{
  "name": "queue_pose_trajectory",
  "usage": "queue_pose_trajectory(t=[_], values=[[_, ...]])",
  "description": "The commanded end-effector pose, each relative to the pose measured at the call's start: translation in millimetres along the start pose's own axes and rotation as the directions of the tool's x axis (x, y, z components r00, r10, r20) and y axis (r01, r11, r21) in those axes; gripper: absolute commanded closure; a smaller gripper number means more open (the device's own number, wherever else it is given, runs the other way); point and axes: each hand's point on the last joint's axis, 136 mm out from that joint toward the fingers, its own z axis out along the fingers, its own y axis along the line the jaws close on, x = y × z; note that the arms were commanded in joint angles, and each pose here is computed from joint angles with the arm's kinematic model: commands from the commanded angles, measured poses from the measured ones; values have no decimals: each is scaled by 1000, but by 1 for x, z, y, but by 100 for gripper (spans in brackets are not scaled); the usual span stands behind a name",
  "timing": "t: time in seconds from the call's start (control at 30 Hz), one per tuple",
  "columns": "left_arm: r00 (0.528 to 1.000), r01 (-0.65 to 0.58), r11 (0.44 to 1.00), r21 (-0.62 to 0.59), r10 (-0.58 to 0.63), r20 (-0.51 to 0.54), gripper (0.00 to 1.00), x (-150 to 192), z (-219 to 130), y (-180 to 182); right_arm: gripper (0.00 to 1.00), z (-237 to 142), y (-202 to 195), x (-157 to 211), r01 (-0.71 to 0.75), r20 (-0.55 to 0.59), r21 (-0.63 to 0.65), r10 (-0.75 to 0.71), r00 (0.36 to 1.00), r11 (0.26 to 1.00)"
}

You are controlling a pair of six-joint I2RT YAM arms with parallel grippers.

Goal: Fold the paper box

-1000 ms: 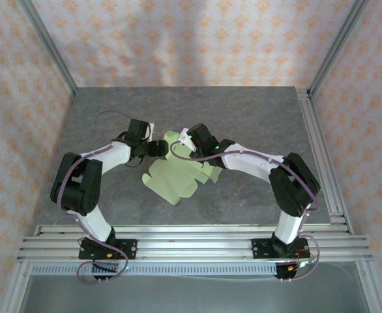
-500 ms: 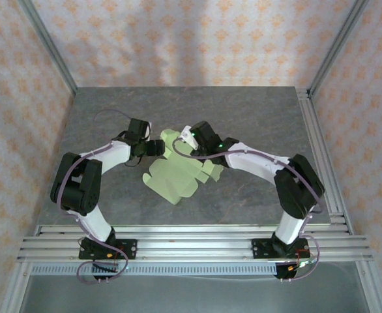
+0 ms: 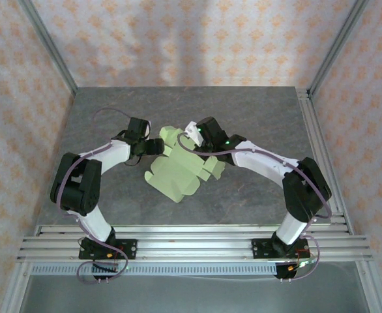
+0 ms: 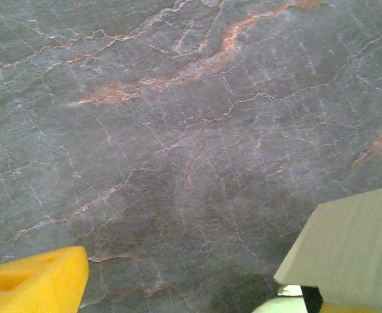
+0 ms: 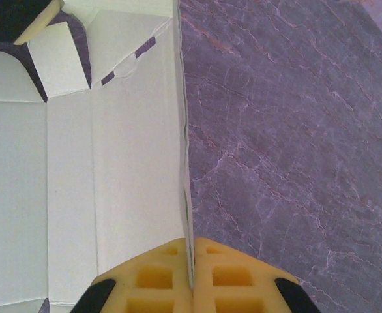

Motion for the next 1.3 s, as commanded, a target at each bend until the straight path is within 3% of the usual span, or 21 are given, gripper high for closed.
queue_pose_trajectory(t=[0.0,0.2,0.33,0.77,1.0,1.27], values=[[998,-16,997,77,11,58,15,-12,-25,-14,100,3,-14,-10,-29,1,62,29,1000,998],[982,-52,984,168,20,186,10,-30,-65,-31,100,19,-30,-4,8,-76,172,5,997,985],[973,-54,981,186,9,233,5,-35,-75,-32,100,30,-30,-1,106,-125,232,-78,989,967],[967,115,981,159,-147,208,4,-48,-45,13,100,39,-22,-8,334,-127,305,-309,942,892],[973,113,979,168,-144,181,5,-54,-39,13,100,28,-17,-27,433,-142,363,-410,901,825],[977,98,981,167,-127,169,5,-50,-43,12,100,36,-6,-21,550,-223,420,-506,834,722]])
